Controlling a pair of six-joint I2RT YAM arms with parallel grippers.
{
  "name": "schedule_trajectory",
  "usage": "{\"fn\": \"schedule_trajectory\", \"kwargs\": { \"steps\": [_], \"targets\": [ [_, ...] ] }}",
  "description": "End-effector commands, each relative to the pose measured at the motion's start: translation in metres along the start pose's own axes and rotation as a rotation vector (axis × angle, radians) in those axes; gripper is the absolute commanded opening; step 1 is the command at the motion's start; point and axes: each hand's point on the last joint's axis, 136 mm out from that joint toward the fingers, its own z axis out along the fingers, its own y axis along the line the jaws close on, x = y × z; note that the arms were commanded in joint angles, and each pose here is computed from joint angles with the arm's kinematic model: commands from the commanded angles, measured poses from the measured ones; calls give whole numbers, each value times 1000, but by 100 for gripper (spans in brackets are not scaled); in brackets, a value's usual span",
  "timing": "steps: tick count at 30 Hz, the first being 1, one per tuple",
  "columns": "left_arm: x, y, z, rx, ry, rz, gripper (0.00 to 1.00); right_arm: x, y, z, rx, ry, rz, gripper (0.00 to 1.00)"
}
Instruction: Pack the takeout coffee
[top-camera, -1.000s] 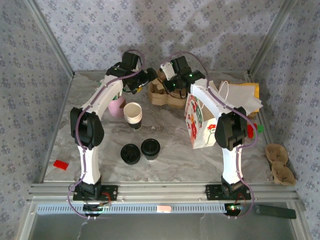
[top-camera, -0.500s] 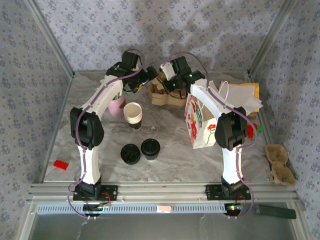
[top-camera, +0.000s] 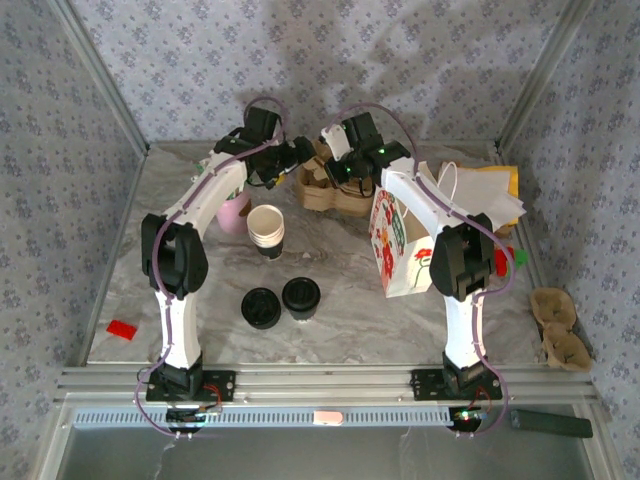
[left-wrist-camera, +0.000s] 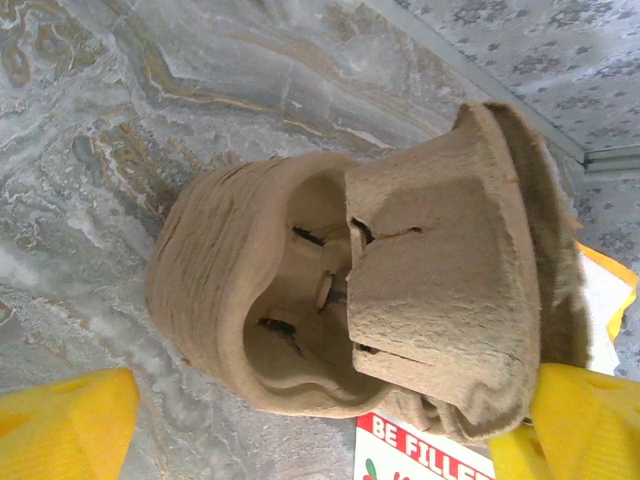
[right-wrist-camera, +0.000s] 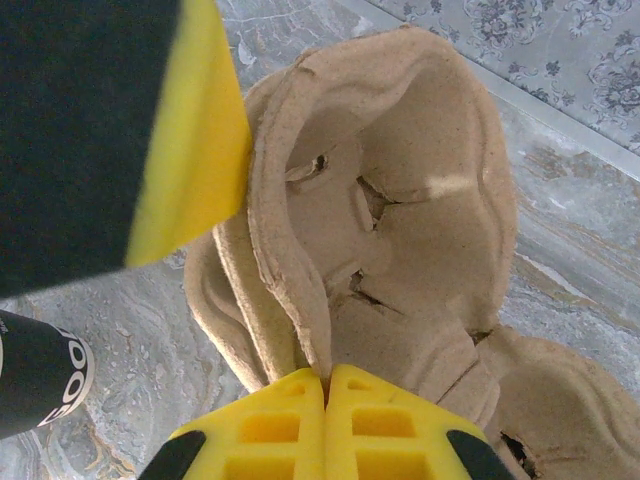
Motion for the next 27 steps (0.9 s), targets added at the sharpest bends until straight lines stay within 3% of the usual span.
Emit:
{"fn": "schedule_trajectory", "kwargs": {
  "steps": [1,27],
  "targets": [
    [-4,-7,-10,29,-13,-2,100,-13,-4,-12,0,-40,21,0],
    [-3,16,-6,-2,-6,-36,100,-16,-15,-14,31,-44,89,0]
  ]
}}
